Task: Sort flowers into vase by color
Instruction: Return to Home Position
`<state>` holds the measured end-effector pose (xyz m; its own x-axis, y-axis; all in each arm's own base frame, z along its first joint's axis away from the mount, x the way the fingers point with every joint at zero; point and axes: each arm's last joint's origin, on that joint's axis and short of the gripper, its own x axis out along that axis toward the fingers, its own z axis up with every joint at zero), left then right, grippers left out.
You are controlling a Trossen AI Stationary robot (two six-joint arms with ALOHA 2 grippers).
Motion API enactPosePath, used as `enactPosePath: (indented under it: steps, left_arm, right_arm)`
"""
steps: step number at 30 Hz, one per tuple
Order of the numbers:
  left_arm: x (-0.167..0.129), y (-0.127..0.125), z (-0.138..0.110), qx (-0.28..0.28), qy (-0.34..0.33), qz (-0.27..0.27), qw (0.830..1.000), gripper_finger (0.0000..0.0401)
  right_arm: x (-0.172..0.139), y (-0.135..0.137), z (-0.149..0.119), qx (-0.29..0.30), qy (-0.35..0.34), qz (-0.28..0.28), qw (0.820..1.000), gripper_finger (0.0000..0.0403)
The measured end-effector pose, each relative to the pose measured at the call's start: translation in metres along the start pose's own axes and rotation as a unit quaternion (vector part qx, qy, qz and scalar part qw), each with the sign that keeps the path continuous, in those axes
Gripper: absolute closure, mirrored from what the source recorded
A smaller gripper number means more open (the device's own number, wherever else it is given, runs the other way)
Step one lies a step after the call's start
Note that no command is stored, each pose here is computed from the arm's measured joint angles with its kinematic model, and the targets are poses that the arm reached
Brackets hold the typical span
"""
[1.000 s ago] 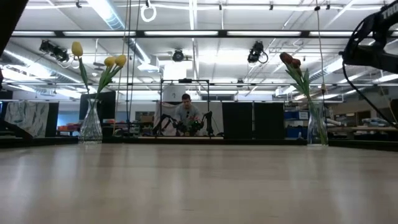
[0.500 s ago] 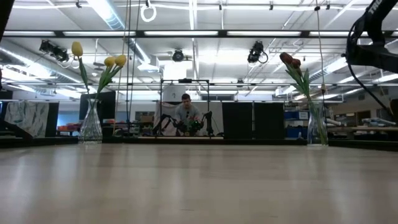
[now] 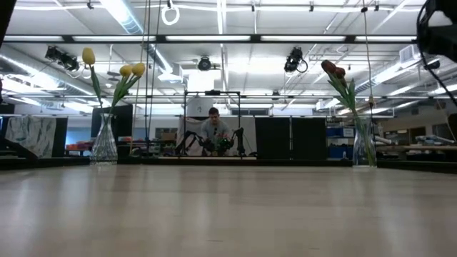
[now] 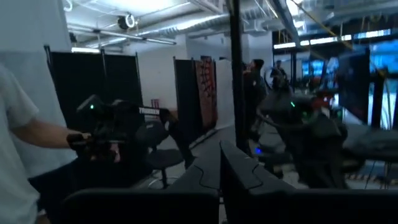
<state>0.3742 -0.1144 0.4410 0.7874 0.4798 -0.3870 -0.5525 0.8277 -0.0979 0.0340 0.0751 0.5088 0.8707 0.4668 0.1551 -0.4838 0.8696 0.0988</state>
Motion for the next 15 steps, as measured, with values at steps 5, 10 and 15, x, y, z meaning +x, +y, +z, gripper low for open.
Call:
enactPosePath:
  steps: [5,10,15]
  left_arm:
    - [-0.002,-0.003,0.001,-0.001,-0.009,-0.007,1.000,0.0400]
    - [-0.011,-0.019,0.011,0.044,-0.055,-0.083,0.994,0.0400]
    - [-0.020,-0.025,0.021,0.092,-0.075,-0.188,0.975,0.0400]
  right_arm:
    - [0.018,0.007,0.002,-0.036,-0.003,0.002,0.999,0.0394]
    - [0.036,-0.002,0.000,-0.012,-0.013,0.009,1.000,0.0394]
    - [0.075,-0.013,-0.014,-0.008,0.018,0.014,1.000,0.0394]
